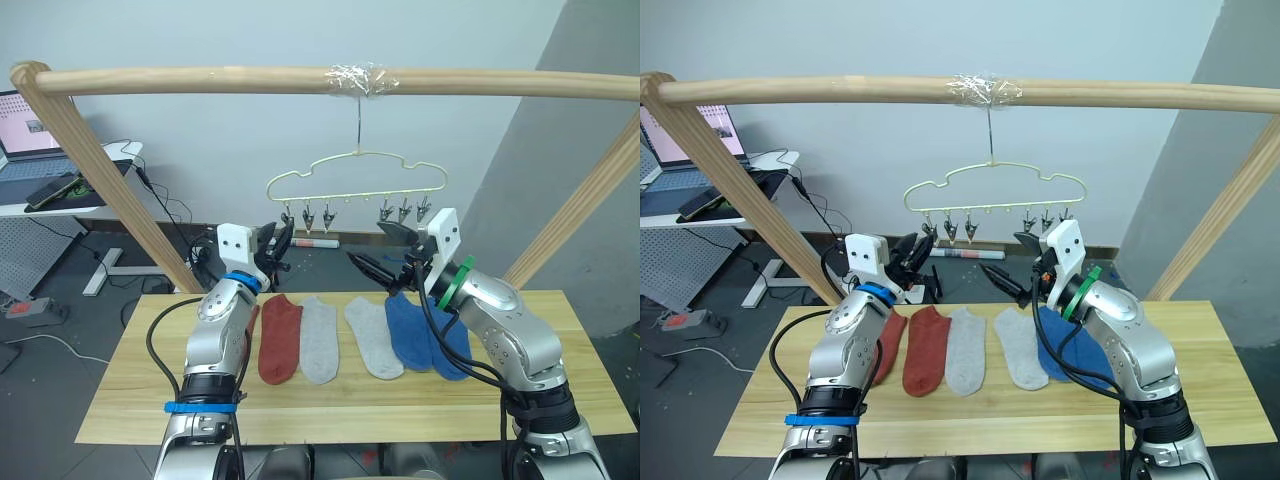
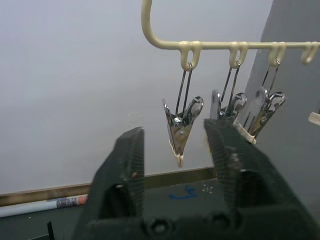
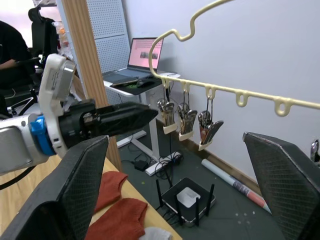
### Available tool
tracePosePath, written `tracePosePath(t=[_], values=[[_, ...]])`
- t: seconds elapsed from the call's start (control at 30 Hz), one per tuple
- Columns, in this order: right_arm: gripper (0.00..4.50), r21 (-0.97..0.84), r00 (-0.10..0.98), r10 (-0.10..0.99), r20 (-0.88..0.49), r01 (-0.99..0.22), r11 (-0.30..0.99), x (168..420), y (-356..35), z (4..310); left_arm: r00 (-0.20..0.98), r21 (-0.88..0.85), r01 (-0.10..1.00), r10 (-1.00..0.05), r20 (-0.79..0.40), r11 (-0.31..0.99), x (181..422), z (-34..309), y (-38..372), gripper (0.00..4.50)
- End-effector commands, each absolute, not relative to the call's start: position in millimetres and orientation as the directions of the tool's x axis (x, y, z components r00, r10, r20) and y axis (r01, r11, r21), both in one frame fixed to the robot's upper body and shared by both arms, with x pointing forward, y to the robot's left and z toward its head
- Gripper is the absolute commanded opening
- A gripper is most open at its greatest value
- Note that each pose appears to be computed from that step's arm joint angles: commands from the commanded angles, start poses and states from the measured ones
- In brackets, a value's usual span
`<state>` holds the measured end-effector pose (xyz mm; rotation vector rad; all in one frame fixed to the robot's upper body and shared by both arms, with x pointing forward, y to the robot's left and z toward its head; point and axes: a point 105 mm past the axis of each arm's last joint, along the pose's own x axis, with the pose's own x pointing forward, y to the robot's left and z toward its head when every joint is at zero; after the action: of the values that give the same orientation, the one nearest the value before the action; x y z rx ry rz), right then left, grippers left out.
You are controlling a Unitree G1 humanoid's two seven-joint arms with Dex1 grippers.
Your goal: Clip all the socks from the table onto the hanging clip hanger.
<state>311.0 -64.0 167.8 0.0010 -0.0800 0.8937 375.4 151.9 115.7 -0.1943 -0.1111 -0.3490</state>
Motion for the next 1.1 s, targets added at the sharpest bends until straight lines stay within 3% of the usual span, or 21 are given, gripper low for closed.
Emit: tracePosePath(t=[0.03, 1.1], values=[[4.50, -0.070, 0.597, 0.791, 0.131, -0.791, 0.608, 306, -58, 188, 0.927, -0.141, 0.350, -0.321, 0.192, 0.926, 378, 130, 152, 1.97], [4.50, -0.093, 0.582, 0.796, 0.170, -0.794, 0.601, 308, -52, 204, 0.915, -0.101, 0.347, -0.313, 0.255, 0.933, 393, 146, 146, 1.97]])
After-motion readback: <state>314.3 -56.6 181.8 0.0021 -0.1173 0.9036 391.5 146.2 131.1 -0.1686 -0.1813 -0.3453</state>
